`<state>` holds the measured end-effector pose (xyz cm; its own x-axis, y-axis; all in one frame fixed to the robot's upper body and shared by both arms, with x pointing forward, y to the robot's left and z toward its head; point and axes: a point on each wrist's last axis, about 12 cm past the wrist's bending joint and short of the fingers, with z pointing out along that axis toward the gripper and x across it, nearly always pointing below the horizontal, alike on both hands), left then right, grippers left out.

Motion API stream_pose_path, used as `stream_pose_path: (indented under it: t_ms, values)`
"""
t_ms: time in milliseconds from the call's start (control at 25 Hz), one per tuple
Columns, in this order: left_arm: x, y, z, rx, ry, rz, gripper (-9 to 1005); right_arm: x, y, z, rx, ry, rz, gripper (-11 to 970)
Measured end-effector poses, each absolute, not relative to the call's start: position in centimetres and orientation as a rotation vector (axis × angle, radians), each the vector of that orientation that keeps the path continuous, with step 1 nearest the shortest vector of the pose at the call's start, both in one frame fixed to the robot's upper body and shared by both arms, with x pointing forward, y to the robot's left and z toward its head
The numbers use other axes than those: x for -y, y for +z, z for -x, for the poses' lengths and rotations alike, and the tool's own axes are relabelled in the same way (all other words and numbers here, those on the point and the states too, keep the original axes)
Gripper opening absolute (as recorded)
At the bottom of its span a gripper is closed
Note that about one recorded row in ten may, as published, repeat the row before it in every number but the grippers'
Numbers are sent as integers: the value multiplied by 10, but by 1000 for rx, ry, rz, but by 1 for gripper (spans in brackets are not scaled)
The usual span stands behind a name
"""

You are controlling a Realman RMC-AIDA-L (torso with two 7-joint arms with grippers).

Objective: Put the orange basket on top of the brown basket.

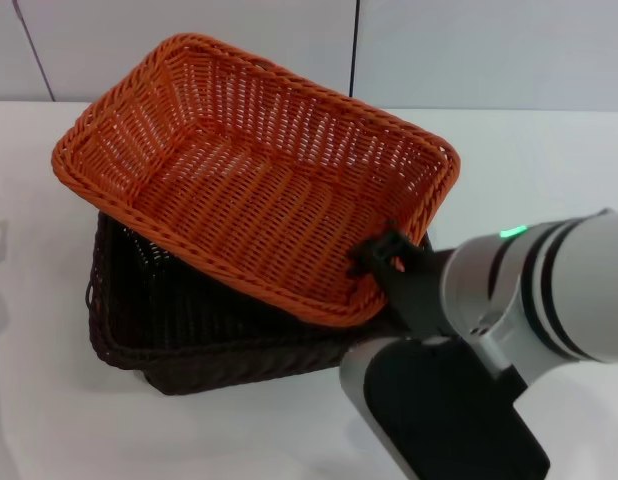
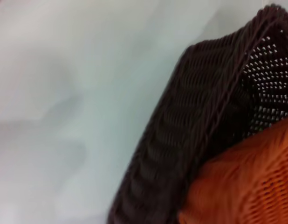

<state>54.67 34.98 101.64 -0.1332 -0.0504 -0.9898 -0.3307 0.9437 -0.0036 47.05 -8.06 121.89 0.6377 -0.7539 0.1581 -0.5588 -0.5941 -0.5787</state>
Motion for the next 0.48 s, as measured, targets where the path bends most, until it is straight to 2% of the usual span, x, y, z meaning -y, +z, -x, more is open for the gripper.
stream_pose_path:
  t_ms: [40, 480]
  values:
    - [-350, 1017, -547, -1694, 247, 291, 797, 81, 1217, -467, -1050, -528, 2387, 544]
    - [-350, 1015, -545, -1707, 247, 280, 797, 69, 1212, -454, -1042, -449, 2357, 644]
